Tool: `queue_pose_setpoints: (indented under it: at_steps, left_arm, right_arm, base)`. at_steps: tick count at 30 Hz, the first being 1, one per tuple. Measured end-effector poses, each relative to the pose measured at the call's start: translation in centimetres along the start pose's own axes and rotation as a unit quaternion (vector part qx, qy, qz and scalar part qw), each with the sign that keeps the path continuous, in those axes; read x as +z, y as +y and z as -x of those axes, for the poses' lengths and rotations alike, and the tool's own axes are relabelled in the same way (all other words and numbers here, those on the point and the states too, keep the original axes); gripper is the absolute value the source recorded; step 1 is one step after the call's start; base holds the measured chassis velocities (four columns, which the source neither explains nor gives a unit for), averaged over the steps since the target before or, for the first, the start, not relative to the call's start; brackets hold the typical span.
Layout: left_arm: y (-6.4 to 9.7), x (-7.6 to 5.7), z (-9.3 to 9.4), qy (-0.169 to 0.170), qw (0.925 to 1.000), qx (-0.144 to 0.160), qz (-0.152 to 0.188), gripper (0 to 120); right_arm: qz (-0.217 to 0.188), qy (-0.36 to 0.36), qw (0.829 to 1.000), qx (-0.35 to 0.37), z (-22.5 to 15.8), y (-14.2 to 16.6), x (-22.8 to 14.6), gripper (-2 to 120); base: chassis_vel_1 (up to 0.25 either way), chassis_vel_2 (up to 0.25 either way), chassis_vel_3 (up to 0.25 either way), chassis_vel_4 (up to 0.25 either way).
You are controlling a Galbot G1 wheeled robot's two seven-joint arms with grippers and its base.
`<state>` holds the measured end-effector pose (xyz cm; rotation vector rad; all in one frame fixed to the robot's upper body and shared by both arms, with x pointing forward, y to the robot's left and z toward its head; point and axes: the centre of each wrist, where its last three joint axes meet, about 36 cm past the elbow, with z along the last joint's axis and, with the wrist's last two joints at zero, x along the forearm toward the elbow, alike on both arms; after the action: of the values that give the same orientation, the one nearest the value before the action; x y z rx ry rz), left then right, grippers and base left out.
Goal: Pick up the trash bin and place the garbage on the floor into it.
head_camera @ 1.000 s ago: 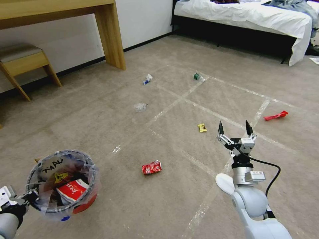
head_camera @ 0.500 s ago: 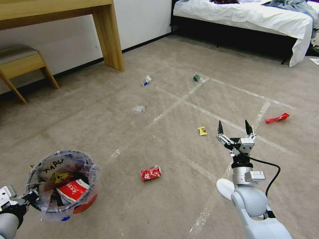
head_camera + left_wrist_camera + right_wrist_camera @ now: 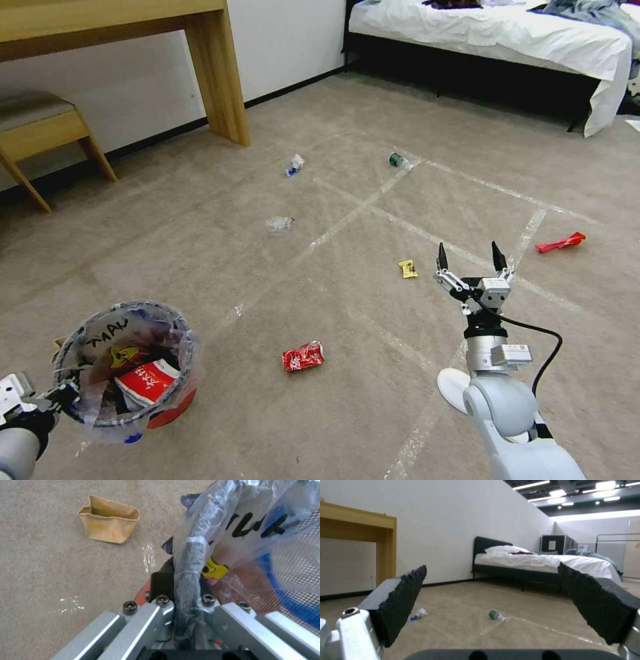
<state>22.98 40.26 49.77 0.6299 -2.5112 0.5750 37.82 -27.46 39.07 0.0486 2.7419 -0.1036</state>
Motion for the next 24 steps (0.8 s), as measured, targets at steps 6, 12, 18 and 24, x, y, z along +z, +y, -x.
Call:
queue_pose_setpoints:
  at_steps: [6, 12, 18, 24]
  left_arm:
    - [0.1, 0.2, -0.1, 0.002, 1.0, -0.003, 0.001, 0]
    - [-0.1, 0.1, -0.2, 0.0, 1.0, -0.001, 0.001, 0]
    - [-0.1, 0.2, 0.1, 0.001, 1.0, -0.001, -0.001, 0]
    - [-0.1, 0.3, 0.5, 0.002, 1.0, 0.001, -0.003, 0]
  right_arm:
    - [0.002, -0.003, 1.0, -0.004, 0.5, 0.2, -0.1, 100]
    - [0.003, -0.001, 1.0, -0.008, 0.7, 0.4, 0.1, 100]
    - [0.003, 0.017, 1.0, -0.023, 1.1, 0.6, -0.2, 100]
    - [0.023, 0.103, 0.993, -0.053, 3.4, 2.2, -1.8, 100]
  base:
    - [0.0, 0.0, 0.0, 0.0]
    - [0.0, 0.0, 0.0, 0.0]
    - [0.0, 0.0, 0.0, 0.0]
    - [0.0, 0.0, 0.0, 0.0]
